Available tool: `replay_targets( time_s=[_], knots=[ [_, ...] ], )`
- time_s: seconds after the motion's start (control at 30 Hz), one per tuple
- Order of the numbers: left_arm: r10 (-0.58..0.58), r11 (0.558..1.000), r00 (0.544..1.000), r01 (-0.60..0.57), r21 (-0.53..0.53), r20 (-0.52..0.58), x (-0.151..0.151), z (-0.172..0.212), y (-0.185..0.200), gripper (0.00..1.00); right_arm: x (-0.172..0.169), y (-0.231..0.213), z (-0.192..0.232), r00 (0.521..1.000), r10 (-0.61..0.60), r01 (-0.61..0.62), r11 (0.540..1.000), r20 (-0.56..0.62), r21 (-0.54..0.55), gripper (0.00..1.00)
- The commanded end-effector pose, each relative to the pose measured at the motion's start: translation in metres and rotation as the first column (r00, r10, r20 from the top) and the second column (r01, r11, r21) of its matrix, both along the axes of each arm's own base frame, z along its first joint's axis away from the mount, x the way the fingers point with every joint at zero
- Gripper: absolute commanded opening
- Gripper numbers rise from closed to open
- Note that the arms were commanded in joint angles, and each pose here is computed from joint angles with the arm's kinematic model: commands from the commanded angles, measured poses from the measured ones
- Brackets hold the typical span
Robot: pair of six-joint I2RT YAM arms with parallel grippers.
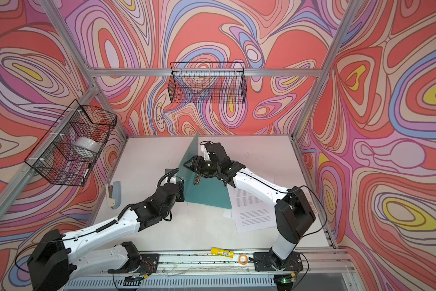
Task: Put the files into the folder
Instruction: 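Swing the folder cover open with the right gripper, laying it flat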
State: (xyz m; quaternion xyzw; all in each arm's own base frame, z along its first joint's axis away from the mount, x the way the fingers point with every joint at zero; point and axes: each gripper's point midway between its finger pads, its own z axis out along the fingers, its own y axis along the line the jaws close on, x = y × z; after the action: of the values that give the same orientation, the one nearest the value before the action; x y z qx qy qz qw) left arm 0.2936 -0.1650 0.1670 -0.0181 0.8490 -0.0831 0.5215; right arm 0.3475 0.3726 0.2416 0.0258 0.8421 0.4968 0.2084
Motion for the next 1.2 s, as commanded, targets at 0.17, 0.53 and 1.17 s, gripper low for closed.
replay_targets(
  time_s=[0.17,0.53,1.17],
  knots=[
    [0.125,0.96,0.991,-0.132,-0.248,-0.043,-0.019,0.014,0.027,0.0,0.024,-0.006,-0.043,0.999,-0.001,0.015,0.963,0.052,-0.268,0.64],
    [0.174,0.864,0.972,-0.227,-0.45,-0.156,-0.036,-0.014,0.041,0.0,0.042,0.014,-0.134,0.996,0.062,-0.014,0.795,0.058,-0.606,0.69],
    [0.335,0.837,0.905,-0.414,-0.358,-0.264,-0.086,-0.037,0.112,0.87,0.028,0.031,-0.212,0.994,0.108,-0.052,0.645,0.023,-0.762,0.71]
  ],
)
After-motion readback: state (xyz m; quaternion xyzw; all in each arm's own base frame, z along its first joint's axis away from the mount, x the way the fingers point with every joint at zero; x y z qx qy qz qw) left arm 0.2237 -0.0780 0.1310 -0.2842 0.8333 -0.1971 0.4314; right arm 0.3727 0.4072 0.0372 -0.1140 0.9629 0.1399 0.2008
